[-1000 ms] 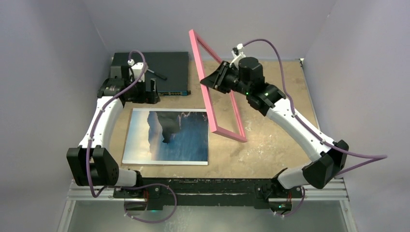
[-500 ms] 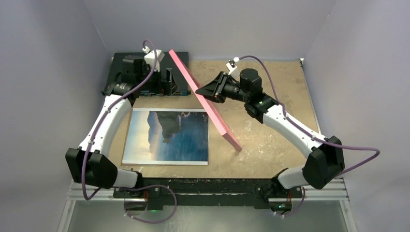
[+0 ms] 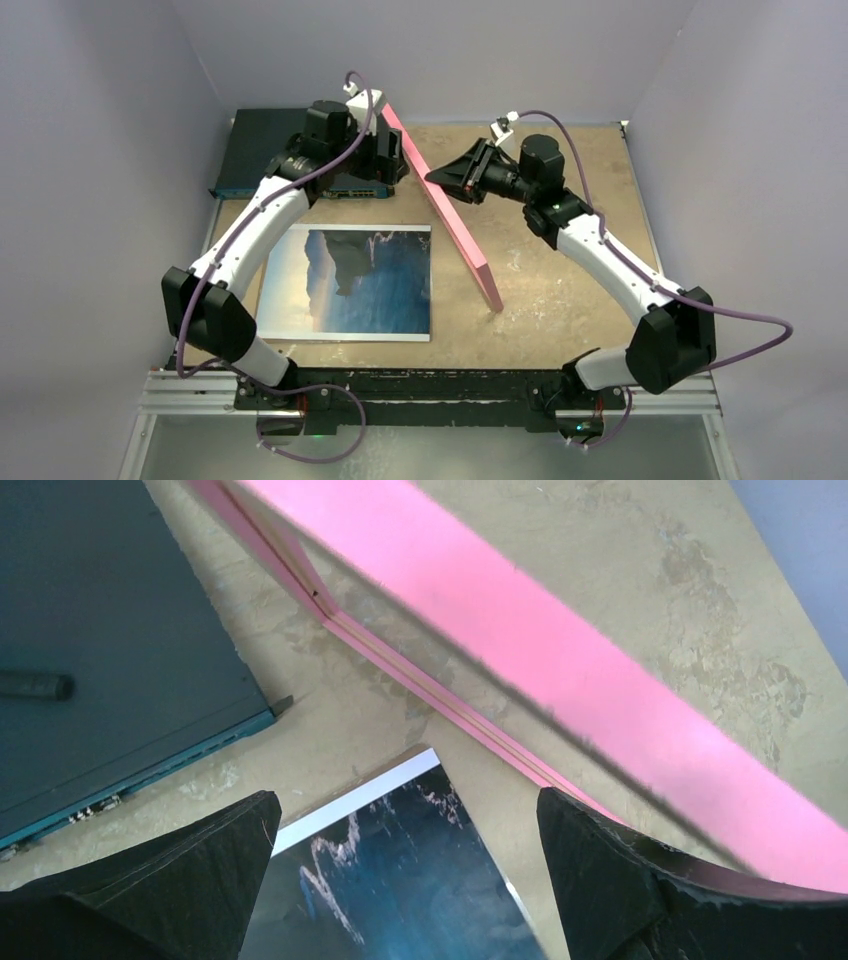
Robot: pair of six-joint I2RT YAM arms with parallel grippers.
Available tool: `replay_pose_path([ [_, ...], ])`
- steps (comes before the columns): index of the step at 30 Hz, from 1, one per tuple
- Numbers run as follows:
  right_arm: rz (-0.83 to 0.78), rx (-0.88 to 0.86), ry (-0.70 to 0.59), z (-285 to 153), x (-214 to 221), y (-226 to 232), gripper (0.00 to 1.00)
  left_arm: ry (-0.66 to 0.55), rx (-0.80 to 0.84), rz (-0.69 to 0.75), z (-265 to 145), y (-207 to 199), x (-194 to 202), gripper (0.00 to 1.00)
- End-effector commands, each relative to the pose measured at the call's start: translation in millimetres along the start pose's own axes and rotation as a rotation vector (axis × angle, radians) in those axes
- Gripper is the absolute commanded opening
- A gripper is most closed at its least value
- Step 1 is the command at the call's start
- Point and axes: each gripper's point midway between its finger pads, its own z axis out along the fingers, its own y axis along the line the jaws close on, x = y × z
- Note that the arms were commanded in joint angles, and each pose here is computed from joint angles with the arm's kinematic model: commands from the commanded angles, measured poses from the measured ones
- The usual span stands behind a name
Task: Put the photo into the frame
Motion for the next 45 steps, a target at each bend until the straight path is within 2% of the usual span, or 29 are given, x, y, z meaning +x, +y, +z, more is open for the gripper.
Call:
replay_pose_path([
  [1, -0.091, -0.075, 0.024, -12.2, -2.7, 30.1, 0.33, -0.111, -0.034, -0.001, 5.5, -6.7, -43.8, 0.99],
  [8, -0.101, -0.059, 0.012, -18.6, -14.9, 26.5, 0.51, -0.125, -0.058, 0.027, 23.4, -14.7, -55.3, 0.98],
  [12, -0.160, -0.027, 0.018, -15.3, -23.8, 29.1, 0.64, -0.136, -0.065, 0.030, 29.3, -17.9, -60.6, 0.97],
  [21, -0.360, 0.205, 0.018, -9.0, -51.2, 1.9, 0.83, -0.135, -0.069, 0.045, 44.1, -21.1, -64.6, 0.97],
  [30, -0.501, 0.435, -0.030, -22.1, -75.3, -33.3, 0.83, -0.126, -0.072, 0.048, 55.8, -22.5, -62.2, 0.97],
  [35, -0.615, 0.550, -0.080, -32.1, -99.8, -34.8, 0.73, -0.130, -0.071, 0.052, 57.8, -23.5, -65.0, 0.97],
  [41, -0.697, 0.636, -0.116, -44.3, -116.1, -29.0, 0.70, -0.120, -0.074, 0.058, 62.6, -21.5, -61.3, 0.97],
  [45, -0.713, 0.695, -0.116, -48.6, -121.4, -38.8, 0.61, -0.115, -0.075, 0.056, 63.6, -20.9, -59.4, 0.97],
])
